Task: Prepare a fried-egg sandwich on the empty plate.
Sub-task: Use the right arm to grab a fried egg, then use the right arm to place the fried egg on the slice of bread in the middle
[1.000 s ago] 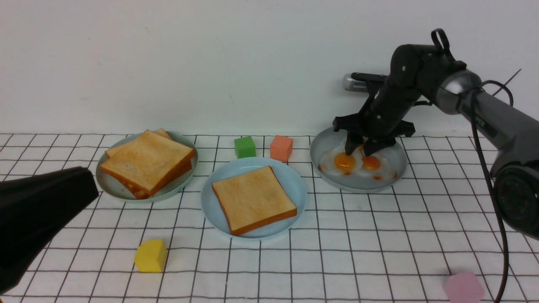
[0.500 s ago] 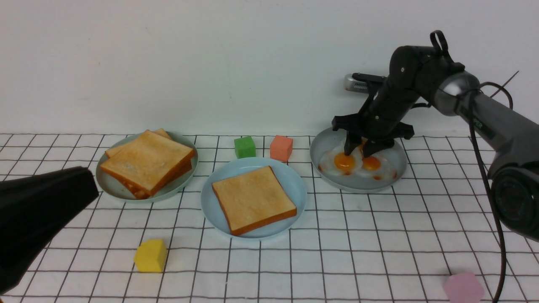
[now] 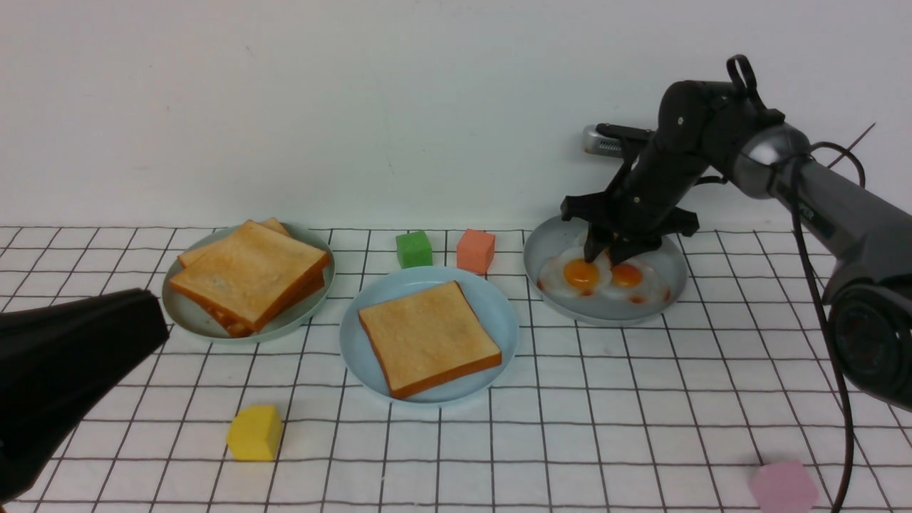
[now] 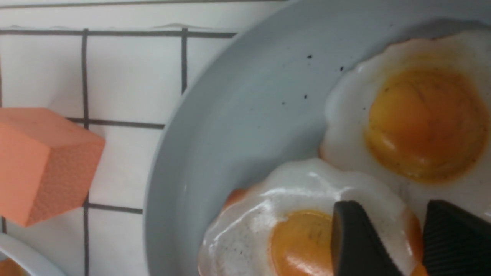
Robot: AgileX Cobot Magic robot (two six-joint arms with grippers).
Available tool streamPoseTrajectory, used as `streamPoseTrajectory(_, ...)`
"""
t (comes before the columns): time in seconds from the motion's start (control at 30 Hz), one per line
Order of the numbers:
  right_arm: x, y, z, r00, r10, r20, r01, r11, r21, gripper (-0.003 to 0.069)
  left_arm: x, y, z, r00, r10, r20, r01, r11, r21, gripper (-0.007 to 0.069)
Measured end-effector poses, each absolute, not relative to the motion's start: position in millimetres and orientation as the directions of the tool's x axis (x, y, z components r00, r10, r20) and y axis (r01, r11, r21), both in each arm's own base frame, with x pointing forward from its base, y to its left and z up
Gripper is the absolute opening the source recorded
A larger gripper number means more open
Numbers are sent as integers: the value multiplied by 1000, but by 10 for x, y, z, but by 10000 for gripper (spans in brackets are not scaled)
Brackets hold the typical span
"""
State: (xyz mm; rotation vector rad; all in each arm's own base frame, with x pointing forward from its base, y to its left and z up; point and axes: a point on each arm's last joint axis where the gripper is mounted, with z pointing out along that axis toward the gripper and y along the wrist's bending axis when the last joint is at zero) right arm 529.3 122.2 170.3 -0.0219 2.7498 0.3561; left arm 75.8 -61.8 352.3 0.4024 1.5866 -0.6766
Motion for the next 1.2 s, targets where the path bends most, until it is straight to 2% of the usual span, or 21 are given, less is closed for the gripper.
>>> streamPoseTrajectory(0.2,5297,1219,1699,-933,27,-360,-65,968,242,252,757,-619,3523,-139,-132,-982,618,763,-190,2)
streamPoseTrajectory(0.33,5299,1213,1701,-930,2,-367,-89,969,232,200,757,-619,3523,-139,-132,-982,618,763,-190,3)
streamPoseTrajectory(0.37,5298,1214,1707,-929,-10,-371,-101,968,228,158,757,-619,3523,-139,-132,-982,618,763,-190,3)
streamPoseTrajectory(0.67,5306,1218,1843,-919,-28,-393,-125,966,225,104,757,-619,3523,-139,-132,-982,618,763,-190,4)
streamPoseTrajectory(0.97,5213,1261,2199,-919,-76,-388,-188,947,261,80,757,-619,3523,-139,-132,-982,618,763,-190,4)
streamPoseTrajectory(1.2,5091,1234,2687,-879,-98,-467,-232,943,240,76,757,-619,3523,-139,-132,-982,618,763,-190,8)
